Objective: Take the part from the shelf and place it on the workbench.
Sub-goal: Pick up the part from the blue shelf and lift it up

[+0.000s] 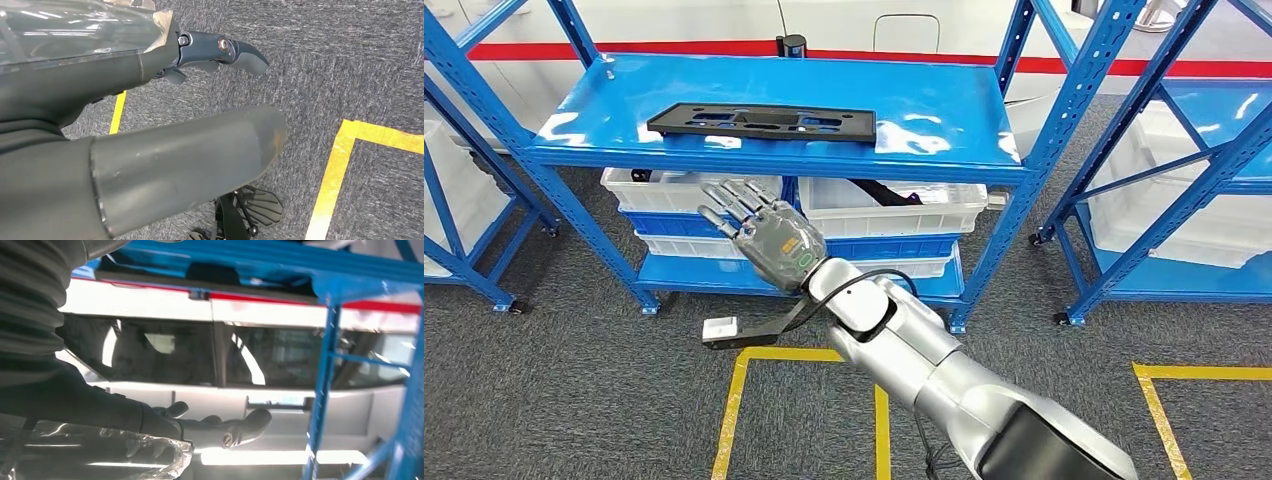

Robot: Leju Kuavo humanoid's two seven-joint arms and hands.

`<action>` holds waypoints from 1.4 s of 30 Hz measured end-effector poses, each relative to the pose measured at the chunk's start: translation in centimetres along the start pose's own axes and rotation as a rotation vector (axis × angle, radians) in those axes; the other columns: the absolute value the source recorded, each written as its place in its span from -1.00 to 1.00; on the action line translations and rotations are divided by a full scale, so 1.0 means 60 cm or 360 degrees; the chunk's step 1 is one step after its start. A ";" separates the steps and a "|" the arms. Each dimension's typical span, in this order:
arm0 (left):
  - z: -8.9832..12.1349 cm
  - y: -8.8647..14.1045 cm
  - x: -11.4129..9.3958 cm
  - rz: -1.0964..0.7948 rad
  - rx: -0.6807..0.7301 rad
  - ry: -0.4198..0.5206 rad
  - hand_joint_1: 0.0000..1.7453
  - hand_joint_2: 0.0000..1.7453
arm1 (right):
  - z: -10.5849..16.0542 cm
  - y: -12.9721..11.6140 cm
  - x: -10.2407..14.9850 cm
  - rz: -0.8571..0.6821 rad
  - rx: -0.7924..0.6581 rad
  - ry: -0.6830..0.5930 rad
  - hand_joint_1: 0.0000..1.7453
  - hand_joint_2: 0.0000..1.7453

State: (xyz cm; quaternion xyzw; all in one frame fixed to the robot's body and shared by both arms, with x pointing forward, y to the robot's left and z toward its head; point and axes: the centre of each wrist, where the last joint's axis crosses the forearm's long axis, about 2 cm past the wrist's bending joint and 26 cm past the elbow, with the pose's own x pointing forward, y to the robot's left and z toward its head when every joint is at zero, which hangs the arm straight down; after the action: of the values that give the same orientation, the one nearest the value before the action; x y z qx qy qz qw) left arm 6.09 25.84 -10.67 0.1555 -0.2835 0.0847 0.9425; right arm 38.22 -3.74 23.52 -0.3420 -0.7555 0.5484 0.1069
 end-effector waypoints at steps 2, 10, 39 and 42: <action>0.000 0.000 0.000 -0.0001 0.0000 0.0001 -1.00 -1.00 | 0.000 0.004 -0.003 -0.0011 0.0023 0.0015 -1.00 1.00; 0.001 0.000 -0.002 -0.0027 -0.0014 0.0047 -1.00 -1.00 | 0.012 0.033 -0.022 -0.0066 0.0219 0.0153 -1.00 1.00; 0.000 0.003 -0.003 -0.0062 -0.0025 0.0068 -1.00 -1.00 | 0.077 0.066 -0.120 -0.0066 0.0289 0.0631 -1.00 1.00; 0.000 0.003 -0.003 -0.0066 -0.0029 0.0074 -1.00 -1.00 | 0.080 0.066 -0.126 -0.0059 0.0290 0.0646 -1.00 1.00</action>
State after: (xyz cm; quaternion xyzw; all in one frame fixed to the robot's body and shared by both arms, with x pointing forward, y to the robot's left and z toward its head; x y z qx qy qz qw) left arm 5.88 26.02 -10.72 0.1507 -0.2591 0.0662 0.9517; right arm 42.82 -11.50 19.78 -0.4205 -0.6720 0.5323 0.2972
